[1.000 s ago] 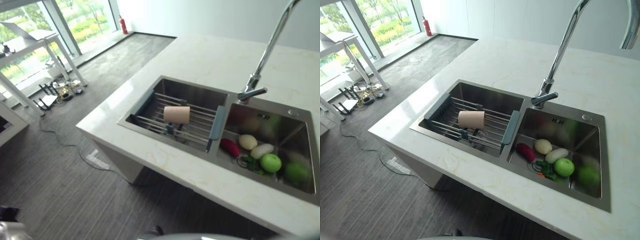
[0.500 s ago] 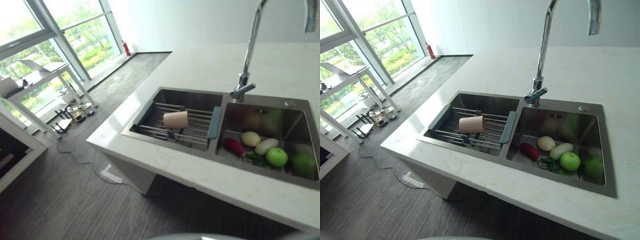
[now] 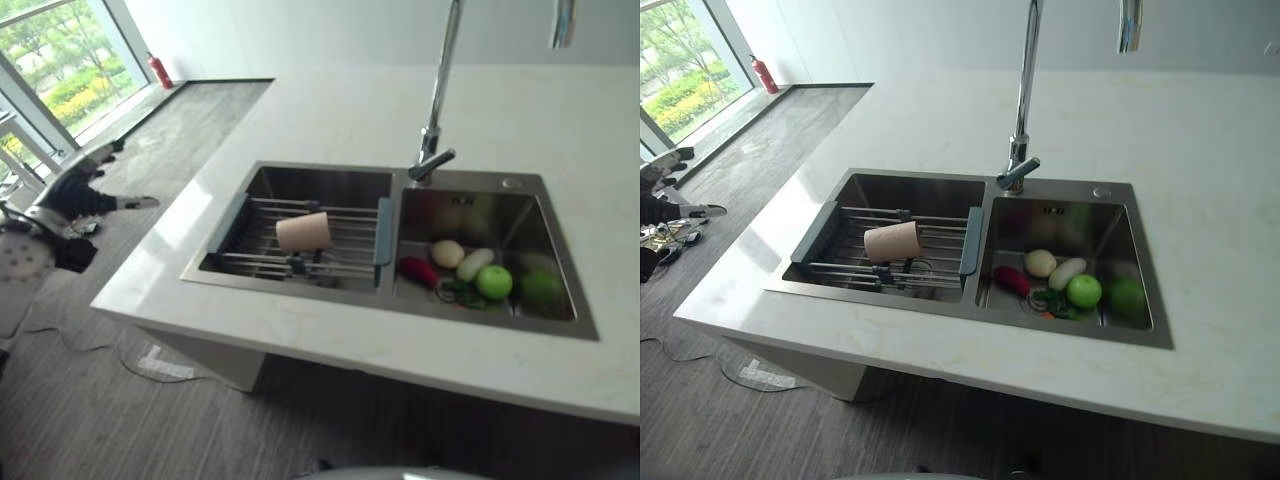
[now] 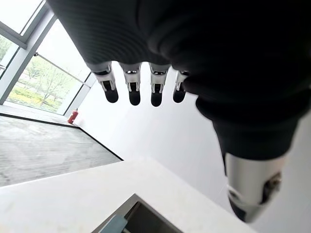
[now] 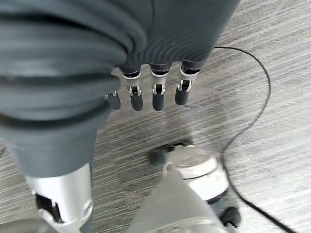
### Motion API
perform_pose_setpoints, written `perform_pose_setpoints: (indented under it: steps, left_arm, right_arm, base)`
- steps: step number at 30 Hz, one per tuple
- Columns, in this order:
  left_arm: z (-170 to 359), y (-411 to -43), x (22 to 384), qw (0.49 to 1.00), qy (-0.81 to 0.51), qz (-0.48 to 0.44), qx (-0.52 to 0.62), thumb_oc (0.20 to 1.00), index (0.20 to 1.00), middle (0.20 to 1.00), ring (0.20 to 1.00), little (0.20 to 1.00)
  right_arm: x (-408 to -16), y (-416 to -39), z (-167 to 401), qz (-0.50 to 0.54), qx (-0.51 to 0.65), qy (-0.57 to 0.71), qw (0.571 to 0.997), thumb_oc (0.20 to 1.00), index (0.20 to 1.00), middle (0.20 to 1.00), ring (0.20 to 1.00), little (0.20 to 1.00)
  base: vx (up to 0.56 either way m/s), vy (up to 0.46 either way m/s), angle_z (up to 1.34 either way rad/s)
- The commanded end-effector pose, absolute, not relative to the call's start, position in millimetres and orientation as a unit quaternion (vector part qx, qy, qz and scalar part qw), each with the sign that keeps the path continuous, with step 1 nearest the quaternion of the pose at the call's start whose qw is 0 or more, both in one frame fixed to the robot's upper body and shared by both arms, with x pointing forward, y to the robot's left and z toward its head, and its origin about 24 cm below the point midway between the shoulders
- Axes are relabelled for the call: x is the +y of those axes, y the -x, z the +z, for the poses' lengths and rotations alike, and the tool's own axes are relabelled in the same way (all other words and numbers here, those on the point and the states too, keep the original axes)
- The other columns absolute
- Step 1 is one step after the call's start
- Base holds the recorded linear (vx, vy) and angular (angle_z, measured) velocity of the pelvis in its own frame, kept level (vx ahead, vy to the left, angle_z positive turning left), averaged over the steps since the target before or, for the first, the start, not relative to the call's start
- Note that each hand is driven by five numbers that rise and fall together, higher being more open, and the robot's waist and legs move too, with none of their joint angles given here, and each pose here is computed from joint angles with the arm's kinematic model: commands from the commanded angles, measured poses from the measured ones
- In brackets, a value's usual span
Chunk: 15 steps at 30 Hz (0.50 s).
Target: Place the dishes in the dishwasher.
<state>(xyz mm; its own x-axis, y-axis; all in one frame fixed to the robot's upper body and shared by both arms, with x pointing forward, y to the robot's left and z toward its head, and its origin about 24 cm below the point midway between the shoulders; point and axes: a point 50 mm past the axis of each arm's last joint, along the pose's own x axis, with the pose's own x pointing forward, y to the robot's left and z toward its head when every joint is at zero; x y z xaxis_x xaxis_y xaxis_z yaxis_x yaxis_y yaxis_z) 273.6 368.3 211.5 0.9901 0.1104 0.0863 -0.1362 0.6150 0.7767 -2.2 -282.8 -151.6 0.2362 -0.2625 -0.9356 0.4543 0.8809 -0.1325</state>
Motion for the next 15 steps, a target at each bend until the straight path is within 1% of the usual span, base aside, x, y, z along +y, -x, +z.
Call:
perform_pose_setpoints:
  steps: [1, 9, 15]
  left_arm:
    - [272.7, -278.9, 372.5, 0.874, -0.453, 0.132, -0.114, 1.0, 1.0, 1.0, 1.0, 1.0]
    - [276.5, -293.8, 354.5, 0.867, -0.463, 0.125, -0.134, 1.0, 1.0, 1.0, 1.0, 1.0]
    - [290.0, -307.5, 332.3, 0.85, -0.482, 0.121, -0.175, 1.0, 1.0, 1.0, 1.0, 1.0]
  right_arm:
    - [-302.6, -7.9, -144.4, -0.252, 0.555, -0.076, 0.789, 1.0, 1.0, 1.0, 1.0, 1.0]
    - [-315.8, -25.5, -136.5, -0.25, 0.521, -0.074, 0.813, 1.0, 1.0, 1.0, 1.0, 1.0]
    - [-321.7, -47.7, -130.6, -0.24, 0.491, -0.073, 0.834, 1.0, 1.0, 1.0, 1.0, 1.0]
  base:
    - [-0.06, 0.057, -0.15]
    - [-0.07, 0.025, -0.11]
    - [-0.07, -0.015, -0.07]
